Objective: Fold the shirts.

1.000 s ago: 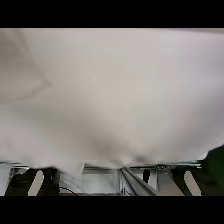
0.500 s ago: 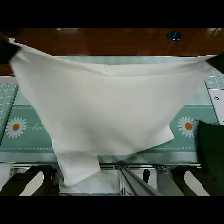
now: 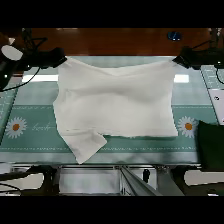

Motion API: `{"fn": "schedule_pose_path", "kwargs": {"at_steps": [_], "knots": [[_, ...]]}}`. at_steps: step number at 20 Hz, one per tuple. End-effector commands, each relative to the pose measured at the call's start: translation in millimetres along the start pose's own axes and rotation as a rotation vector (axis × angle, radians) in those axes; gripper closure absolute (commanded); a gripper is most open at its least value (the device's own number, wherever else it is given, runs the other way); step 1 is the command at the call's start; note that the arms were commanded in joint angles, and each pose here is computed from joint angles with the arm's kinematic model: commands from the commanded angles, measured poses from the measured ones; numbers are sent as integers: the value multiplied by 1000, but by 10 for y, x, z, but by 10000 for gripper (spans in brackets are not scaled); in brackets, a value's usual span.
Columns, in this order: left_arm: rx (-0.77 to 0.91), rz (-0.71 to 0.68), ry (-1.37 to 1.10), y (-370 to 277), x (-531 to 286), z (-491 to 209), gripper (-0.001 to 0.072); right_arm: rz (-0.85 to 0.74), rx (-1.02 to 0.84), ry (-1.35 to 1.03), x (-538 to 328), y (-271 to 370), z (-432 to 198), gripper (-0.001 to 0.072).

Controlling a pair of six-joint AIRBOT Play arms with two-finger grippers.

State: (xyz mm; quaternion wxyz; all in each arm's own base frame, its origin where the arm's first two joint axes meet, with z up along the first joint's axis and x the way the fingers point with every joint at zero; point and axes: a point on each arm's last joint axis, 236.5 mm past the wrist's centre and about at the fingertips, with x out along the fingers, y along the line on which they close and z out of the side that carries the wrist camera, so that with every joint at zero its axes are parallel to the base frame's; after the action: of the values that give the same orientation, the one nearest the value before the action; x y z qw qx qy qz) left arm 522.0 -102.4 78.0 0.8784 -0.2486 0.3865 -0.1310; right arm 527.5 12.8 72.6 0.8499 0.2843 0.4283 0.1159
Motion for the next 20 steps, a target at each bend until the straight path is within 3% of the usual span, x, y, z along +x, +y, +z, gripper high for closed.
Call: {"fn": "schedule_pose_path", "kwargs": {"at_steps": [1,2,3,5,8,10,14,20], "knots": [[-89,-33,68,37,187,-155,567,22,91,16,203,-128,56,314],[-93,-42,113,47,122,-202,267,23,93,33,132,-167,30,297],[-91,-48,175,91,3,-254,201,23,96,56,8,-231,-2,297],[-52,-52,325,270,-355,-401,201,-8,120,136,-348,-479,-162,297],[-66,-67,472,523,-889,-740,201,-273,136,401,-956,-1231,-931,298],[-141,-33,451,684,-1034,-1018,201,-375,251,368,-1122,-1561,-1353,298],[-262,17,468,1033,-1256,-1997,201,-401,305,348,-1172,-1610,-2369,298],[-550,66,493,1416,-1382,-2689,204,-307,310,234,-1163,-1230,-2542,299]]}}
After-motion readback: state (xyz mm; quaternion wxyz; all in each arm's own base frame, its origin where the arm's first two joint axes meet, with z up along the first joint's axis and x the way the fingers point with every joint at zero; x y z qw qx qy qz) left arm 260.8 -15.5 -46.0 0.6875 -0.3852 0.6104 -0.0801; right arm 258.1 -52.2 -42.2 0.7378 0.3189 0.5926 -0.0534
